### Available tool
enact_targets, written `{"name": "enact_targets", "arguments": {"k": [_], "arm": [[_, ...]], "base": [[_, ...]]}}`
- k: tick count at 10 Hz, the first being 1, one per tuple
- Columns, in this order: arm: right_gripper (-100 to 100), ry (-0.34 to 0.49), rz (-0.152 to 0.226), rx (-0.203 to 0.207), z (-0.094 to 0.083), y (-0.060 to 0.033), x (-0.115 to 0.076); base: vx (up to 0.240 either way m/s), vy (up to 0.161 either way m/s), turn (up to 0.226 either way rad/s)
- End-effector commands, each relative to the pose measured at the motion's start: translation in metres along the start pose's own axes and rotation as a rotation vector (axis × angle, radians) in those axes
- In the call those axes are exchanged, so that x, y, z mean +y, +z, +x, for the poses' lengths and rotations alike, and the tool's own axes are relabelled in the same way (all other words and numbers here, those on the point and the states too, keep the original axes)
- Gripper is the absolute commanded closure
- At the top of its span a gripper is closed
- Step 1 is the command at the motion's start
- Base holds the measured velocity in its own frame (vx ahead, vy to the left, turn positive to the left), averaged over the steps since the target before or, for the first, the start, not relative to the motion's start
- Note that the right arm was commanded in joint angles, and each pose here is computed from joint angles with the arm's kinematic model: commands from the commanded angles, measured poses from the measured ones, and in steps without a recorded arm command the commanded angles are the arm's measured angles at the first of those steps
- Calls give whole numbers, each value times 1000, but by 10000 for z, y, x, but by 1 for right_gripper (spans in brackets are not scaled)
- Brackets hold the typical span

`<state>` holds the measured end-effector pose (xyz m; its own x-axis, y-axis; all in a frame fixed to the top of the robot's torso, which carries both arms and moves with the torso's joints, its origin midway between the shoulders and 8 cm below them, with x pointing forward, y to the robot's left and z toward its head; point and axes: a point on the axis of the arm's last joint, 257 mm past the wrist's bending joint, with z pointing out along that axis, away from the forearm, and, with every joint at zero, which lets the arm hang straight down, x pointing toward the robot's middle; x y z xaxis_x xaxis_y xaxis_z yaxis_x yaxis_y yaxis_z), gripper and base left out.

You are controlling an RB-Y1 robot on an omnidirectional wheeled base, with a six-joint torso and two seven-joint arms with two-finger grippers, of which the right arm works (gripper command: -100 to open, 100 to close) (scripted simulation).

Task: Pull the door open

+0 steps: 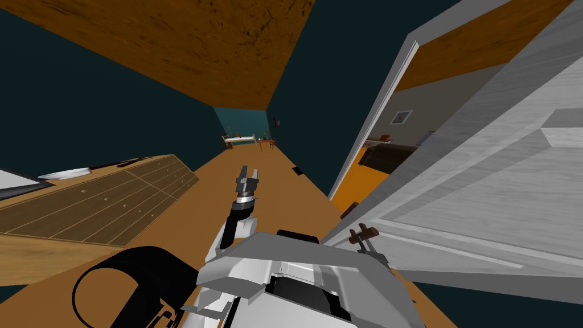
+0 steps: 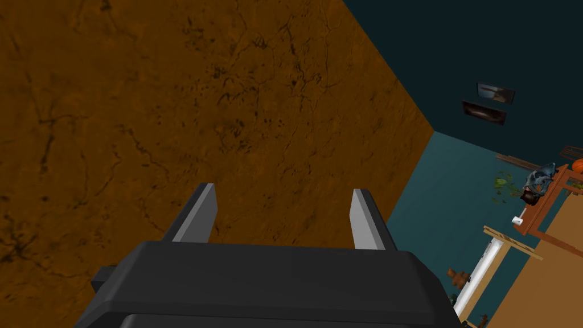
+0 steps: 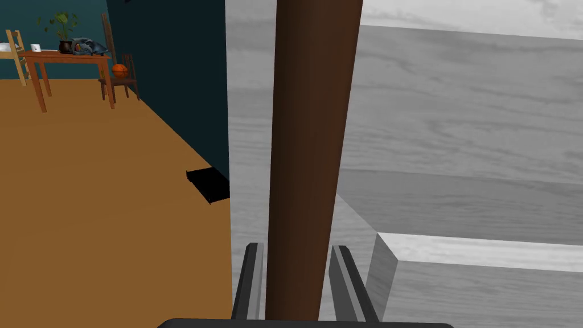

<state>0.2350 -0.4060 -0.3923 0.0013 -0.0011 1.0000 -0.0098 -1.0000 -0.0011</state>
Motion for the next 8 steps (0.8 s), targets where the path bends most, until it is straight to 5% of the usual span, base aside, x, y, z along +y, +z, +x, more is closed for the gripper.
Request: {"name": "enact_targets", "arguments": {"k": [1,8], "arm": [[100,0,0,0,0,0,0],[100,0,36,0,0,-19,12]], "base": [[-83,-22,29],[-179,-33,121]]}}
